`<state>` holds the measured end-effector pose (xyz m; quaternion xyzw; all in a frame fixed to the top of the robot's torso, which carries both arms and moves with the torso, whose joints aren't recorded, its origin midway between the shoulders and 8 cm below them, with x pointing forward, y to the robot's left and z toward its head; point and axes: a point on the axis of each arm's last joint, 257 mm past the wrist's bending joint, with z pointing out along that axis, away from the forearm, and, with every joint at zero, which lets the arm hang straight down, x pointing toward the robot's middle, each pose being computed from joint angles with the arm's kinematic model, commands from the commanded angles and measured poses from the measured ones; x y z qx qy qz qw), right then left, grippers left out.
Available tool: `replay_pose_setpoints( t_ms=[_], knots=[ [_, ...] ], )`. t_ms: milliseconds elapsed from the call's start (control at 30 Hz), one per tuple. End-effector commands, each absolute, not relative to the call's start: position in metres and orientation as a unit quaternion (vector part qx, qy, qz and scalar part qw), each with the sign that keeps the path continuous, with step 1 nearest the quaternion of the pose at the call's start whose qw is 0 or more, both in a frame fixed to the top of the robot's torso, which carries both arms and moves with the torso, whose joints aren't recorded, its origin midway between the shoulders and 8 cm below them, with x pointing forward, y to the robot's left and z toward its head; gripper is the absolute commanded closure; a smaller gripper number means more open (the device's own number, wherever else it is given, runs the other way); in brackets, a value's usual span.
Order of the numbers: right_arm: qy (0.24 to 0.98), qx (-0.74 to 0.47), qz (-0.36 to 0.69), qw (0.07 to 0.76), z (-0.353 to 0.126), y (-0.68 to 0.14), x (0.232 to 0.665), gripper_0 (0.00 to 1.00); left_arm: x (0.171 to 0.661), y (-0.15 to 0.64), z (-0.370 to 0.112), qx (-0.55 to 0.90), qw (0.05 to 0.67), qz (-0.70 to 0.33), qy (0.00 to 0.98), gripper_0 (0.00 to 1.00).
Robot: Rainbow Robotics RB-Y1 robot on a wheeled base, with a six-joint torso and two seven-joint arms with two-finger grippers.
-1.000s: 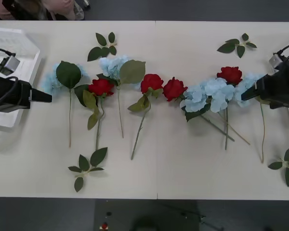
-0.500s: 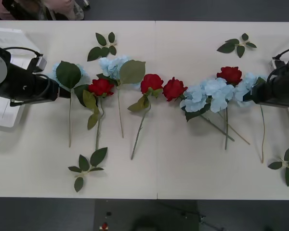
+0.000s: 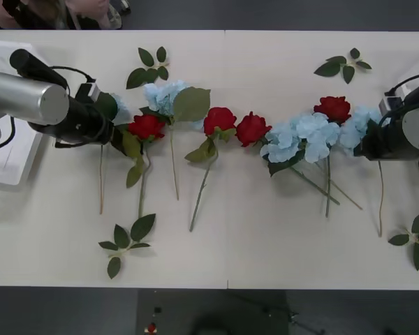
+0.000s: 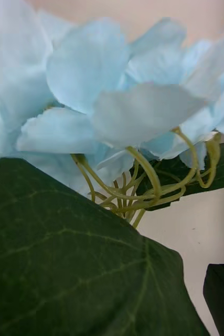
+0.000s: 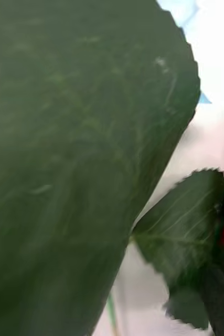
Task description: Put the red flowers into the right box and the blue flowers into the left box
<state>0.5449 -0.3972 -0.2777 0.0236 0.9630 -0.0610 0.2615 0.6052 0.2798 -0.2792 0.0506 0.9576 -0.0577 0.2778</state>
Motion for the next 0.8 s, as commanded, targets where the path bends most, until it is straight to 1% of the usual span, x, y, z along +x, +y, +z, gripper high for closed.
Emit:
replay_pose_setpoints(
  t_ms=[33, 67, 100, 167, 200, 233, 267, 367, 467, 500, 533, 600, 667, 700, 733, 767, 800],
  knots=[
    [0.958, 0.01, -0.077, 0.277, -0.258, -0.405, 0.566, 0.0, 0.621, 0.281, -0.277, 0.047, 0.303, -0.049, 0.951, 0.0],
    [0.958, 0.01, -0.079, 0.275, -0.26, -0.405, 0.567, 0.0, 0.621, 0.279, -0.281, 0.049, 0.303, -0.048, 0.951, 0.0],
    [0.958, 0.007, -0.08, 0.275, -0.261, -0.403, 0.569, 0.0, 0.622, 0.279, -0.282, 0.05, 0.305, -0.046, 0.95, 0.07],
    [0.958, 0.006, -0.082, 0.274, -0.266, -0.4, 0.572, 0.0, 0.624, 0.279, -0.285, 0.051, 0.305, -0.042, 0.95, 0.67],
    [0.959, 0.01, -0.081, 0.272, -0.269, -0.4, 0.573, 0.0, 0.624, 0.28, -0.286, 0.049, 0.305, -0.041, 0.95, 0.92],
    [0.959, 0.014, -0.08, 0.27, -0.271, -0.399, 0.575, 0.0, 0.625, 0.282, -0.288, 0.048, 0.304, -0.038, 0.951, 0.99],
    [0.96, 0.016, -0.078, 0.269, -0.273, -0.398, 0.576, 0.0, 0.626, 0.281, -0.287, 0.05, 0.305, -0.037, 0.95, 1.0],
    [0.961, 0.021, -0.078, 0.264, -0.279, -0.398, 0.578, 0.06, 0.627, 0.282, -0.286, 0.054, 0.306, -0.033, 0.95, 1.0],
    [0.962, 0.015, -0.084, 0.26, -0.286, -0.396, 0.58, 0.06, 0.627, 0.284, -0.286, 0.056, 0.308, -0.028, 0.949, 1.0],
    [0.962, 0.011, -0.089, 0.26, -0.289, -0.398, 0.581, 0.08, 0.628, 0.287, -0.284, 0.058, 0.309, -0.025, 0.949, 1.0],
    [0.961, 0.008, -0.092, 0.26, -0.291, -0.398, 0.582, 0.12, 0.63, 0.289, -0.281, 0.058, 0.311, -0.022, 0.948, 1.0],
    [0.961, 0.003, -0.094, 0.26, -0.295, -0.397, 0.584, 0.27, 0.631, 0.293, -0.277, 0.059, 0.314, -0.018, 0.947, 1.0],
    [0.962, 0.003, -0.092, 0.258, -0.299, -0.395, 0.585, 0.47, 0.635, 0.299, -0.269, 0.064, 0.321, -0.01, 0.945, 1.0],
    [0.962, 0.006, -0.091, 0.256, -0.301, -0.395, 0.585, 0.69, 0.637, 0.302, -0.263, 0.067, 0.326, -0.007, 0.943, 1.0],
    [0.963, 0.008, -0.088, 0.256, -0.301, -0.393, 0.585, 0.79, 0.638, 0.303, -0.259, 0.068, 0.329, -0.006, 0.942, 1.0],
    [0.963, 0.011, -0.086, 0.254, -0.301, -0.393, 0.585, 0.94, 0.64, 0.306, -0.252, 0.072, 0.334, -0.002, 0.94, 1.0],
    [0.964, 0.015, -0.083, 0.253, -0.301, -0.393, 0.586, 1.0, 0.641, 0.312, -0.242, 0.079, 0.336, 0.005, 0.938, 1.0]
  ],
)
